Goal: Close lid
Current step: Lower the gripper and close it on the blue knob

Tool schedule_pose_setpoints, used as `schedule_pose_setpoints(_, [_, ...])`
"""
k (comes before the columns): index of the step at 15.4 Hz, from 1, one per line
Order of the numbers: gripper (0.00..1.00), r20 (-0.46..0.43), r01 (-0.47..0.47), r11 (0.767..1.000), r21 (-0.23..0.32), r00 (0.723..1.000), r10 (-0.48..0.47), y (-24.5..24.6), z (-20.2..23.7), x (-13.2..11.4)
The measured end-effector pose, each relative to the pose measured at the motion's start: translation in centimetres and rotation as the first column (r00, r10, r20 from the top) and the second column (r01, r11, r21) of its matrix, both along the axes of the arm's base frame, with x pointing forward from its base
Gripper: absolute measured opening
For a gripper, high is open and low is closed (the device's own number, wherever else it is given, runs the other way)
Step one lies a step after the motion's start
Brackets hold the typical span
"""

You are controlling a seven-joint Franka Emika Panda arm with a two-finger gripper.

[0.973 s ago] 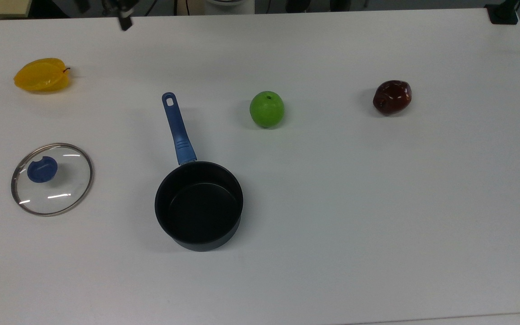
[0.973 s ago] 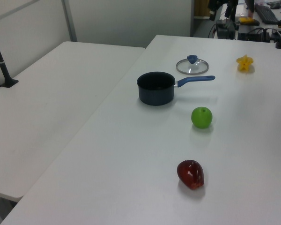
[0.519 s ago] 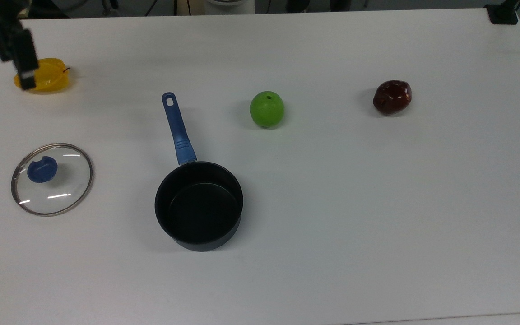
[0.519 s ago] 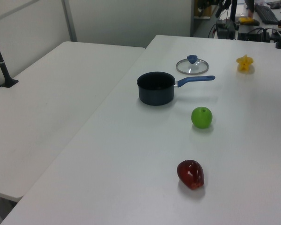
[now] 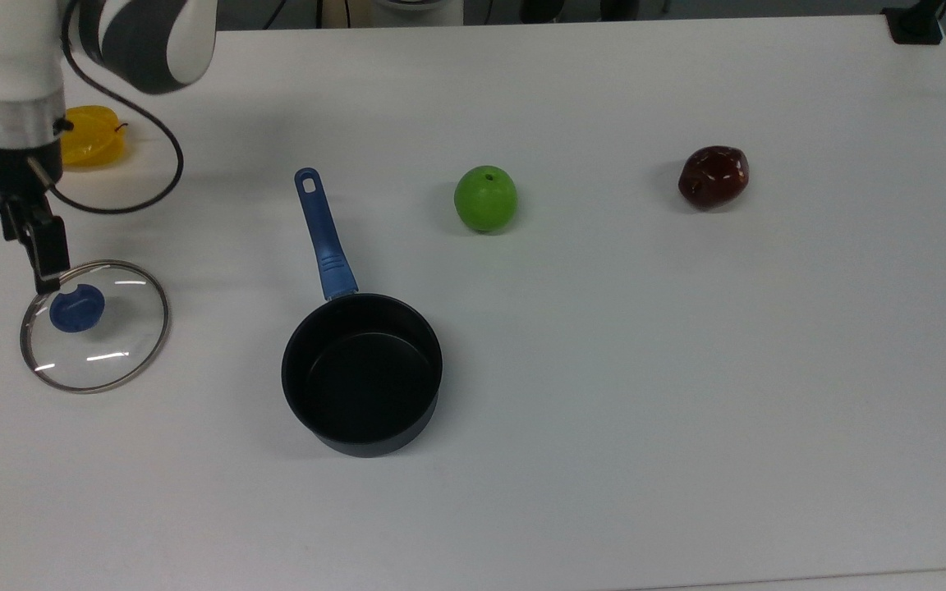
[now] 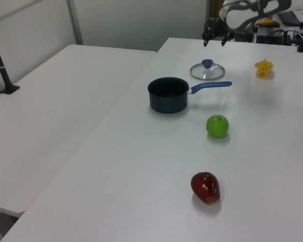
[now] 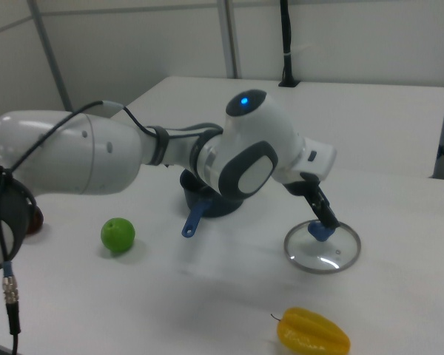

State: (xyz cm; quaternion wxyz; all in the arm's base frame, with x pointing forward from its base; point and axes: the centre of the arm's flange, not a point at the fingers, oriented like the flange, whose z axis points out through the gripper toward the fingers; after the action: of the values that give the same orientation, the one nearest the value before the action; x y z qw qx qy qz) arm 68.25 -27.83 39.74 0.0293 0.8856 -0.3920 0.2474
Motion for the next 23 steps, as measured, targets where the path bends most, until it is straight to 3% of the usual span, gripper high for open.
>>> schedule_pose_setpoints(6, [1.0, 0.015, -0.011, 1.0, -0.025, 1.0, 0.011, 0.0, -4.5, 1.1])
schedule_pose_setpoints(14, [1.0, 0.013, -0.002, 1.0, 0.008, 1.0, 0.002, 1.7, -6.4, 2.4])
schedule_pose_setpoints(20, [0.96, -0.014, -0.021, 1.0, -0.001, 1.0, 0.021, 2.9, -8.3, 2.9])
schedule_pose_setpoints(21, [0.77, -0.013, -0.024, 1.0, -0.007, 1.0, 0.024, 3.0, -8.1, 3.0])
schedule_pose_setpoints(22, [0.66, -0.01, -0.023, 1.0, -0.008, 1.0, 0.023, 2.9, -8.0, 3.1])
schedule_pose_setpoints(23, [0.61, -0.007, -0.022, 1.0, -0.009, 1.0, 0.022, 2.9, -7.8, 3.1])
